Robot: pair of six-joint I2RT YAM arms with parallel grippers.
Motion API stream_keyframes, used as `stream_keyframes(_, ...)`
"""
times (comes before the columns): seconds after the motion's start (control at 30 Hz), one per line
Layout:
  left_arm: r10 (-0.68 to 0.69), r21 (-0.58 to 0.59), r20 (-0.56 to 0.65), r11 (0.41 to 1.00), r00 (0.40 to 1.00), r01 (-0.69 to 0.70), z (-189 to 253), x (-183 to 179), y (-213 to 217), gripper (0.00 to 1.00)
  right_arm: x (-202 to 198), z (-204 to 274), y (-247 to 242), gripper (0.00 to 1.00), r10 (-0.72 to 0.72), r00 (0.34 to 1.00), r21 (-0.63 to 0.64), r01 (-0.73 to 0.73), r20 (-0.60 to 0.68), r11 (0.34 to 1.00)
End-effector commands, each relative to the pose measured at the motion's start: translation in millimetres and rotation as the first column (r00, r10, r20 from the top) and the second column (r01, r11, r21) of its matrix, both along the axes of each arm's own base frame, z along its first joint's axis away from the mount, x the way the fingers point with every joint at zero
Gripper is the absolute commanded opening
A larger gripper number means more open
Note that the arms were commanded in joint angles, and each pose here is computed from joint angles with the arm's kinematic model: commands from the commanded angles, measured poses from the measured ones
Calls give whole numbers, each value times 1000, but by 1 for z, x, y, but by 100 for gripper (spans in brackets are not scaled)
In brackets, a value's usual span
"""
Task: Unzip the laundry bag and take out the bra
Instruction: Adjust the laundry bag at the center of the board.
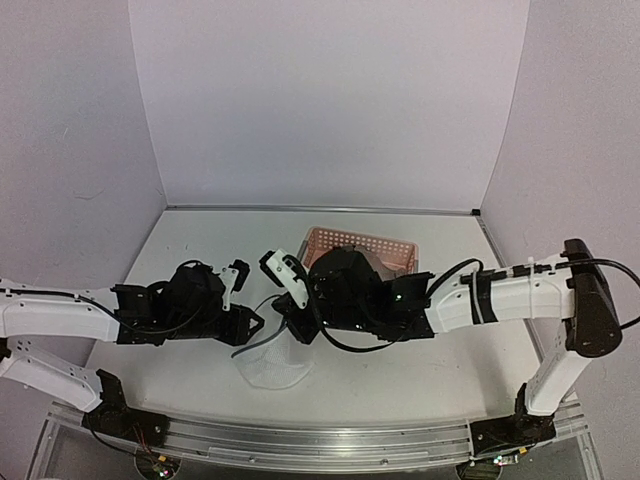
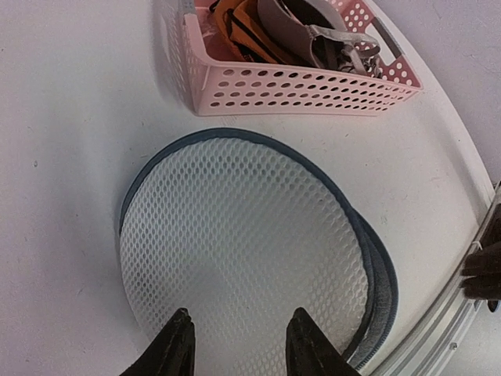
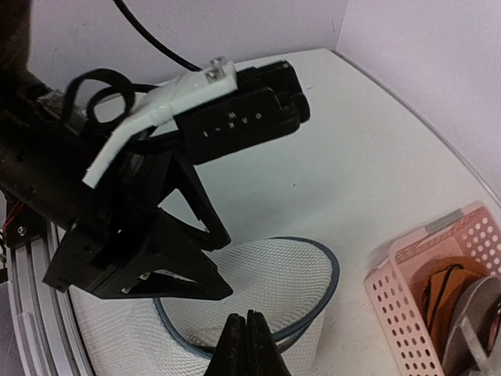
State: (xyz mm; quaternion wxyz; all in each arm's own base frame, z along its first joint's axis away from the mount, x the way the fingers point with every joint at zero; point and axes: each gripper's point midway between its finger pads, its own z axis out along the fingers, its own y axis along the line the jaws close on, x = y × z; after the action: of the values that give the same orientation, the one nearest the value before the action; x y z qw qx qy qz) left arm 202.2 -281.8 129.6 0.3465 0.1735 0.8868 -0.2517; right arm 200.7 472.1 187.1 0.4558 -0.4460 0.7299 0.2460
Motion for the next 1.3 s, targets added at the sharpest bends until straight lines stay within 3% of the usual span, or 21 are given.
stream_keyframes(0.0,17,-32,-16,999,1000,-17,-4,0,-4,40,12,-4,16,0,-52,992,73,60,-115,996)
stream_keyframes(0.33,-2,-32,-80,999,997,0,-29,-7,-9,37,12,-73,0,0,-107,977,4,109,-186,994)
stream_keyframes(0.87,-33,20,-146,999,989,36,-72,-16,-31,33,-18,-139,-42,0,-106,943,9,114,-316,993)
stream_keyframes(1.07,-32,28,-149,999,988,37,-77,-16,-32,33,-19,-140,-41,0,-99,944,25,113,-314,993)
stream_keyframes(1.27,-41,1,-94,999,995,41,-52,-9,-37,35,-13,-114,-41,0,-102,958,62,123,-268,991)
